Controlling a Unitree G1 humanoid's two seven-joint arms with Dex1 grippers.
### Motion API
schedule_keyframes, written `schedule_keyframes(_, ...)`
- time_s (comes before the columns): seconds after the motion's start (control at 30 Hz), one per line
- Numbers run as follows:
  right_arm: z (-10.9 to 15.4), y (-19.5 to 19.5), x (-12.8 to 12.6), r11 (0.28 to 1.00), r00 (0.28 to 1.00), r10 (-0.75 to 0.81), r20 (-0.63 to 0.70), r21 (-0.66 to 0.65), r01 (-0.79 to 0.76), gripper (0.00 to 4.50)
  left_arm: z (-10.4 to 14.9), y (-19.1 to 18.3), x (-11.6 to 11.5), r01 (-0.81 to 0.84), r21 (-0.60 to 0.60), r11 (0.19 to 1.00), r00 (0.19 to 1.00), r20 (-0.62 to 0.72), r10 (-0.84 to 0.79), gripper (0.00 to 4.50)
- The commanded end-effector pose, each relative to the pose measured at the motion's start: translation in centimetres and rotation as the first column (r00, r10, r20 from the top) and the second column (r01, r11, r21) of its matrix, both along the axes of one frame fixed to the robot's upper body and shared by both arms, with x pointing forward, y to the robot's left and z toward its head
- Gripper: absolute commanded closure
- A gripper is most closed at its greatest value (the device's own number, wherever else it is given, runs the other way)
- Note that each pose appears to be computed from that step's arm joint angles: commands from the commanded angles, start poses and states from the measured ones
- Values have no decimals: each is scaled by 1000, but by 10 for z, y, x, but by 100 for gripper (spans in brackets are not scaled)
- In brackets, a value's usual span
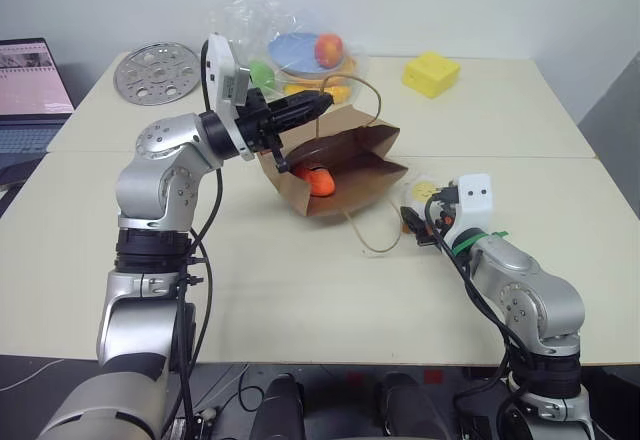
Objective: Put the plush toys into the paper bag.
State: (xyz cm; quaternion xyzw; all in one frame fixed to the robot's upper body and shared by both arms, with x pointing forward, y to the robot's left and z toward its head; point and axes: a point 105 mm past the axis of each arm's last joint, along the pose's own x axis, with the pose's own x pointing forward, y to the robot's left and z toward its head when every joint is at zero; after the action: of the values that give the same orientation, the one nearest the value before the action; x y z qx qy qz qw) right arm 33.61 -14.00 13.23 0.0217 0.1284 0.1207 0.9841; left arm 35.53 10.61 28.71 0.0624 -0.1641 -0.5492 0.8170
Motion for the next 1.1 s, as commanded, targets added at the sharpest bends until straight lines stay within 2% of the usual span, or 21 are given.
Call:
schedule_keyframes(0.03, 3, -5, 4, 1000, 999, -23, 24, -17, 23, 4, 14, 1, -5, 3, -7, 1000, 998, 60, -2, 450)
schedule_keyframes(0.07, 2, -7, 5, 999, 999, -28, 26, -29, 28, 4, 14, 1, -5, 3, -7, 1000, 998, 60, -2, 450)
schedule_keyframes(0.17, 0, -14, 8, 995, 999, -37, 37, -87, 40, 68, 14, 1, -5, 1, -7, 1000, 998, 60, 0, 450)
schedule_keyframes(0.23, -2, -20, 8, 991, 998, -43, 42, -128, 48, 139, 14, 2, -5, -2, -7, 1000, 998, 60, 2, 450)
schedule_keyframes(0.37, 1, -27, 8, 989, 996, -59, 69, -131, 68, 289, 14, 1, -6, -1, -6, 1000, 998, 59, 1, 450)
schedule_keyframes(0.5, 18, -30, 5, 987, 990, -12, 140, -156, 34, 435, 14, 1, -5, -1, -5, 1000, 998, 57, 2, 450)
schedule_keyframes(0.57, 30, -25, 1, 992, 983, 55, 178, -119, -33, 447, 13, 1, -5, -3, -2, 1000, 998, 58, 3, 450)
schedule_keyframes(0.67, 44, -25, -8, 975, 964, 171, 202, -176, -136, 447, 14, 2, -4, -3, -2, 1000, 998, 57, 3, 450)
schedule_keyframes(0.8, 82, -18, -36, 900, 879, 427, 214, -197, -389, 447, 13, 2, -3, -2, 3, 1000, 999, 55, 1, 450)
schedule_keyframes(0.93, 86, 9, -65, 774, 766, 630, 128, -193, -604, 447, 14, 1, -3, 2, 3, 1000, 998, 57, -3, 450)
schedule_keyframes(1.1, 86, 38, -55, 765, 751, 643, 151, -161, -623, 447, 14, -2, -3, 13, 1, 1000, 998, 56, -13, 450)
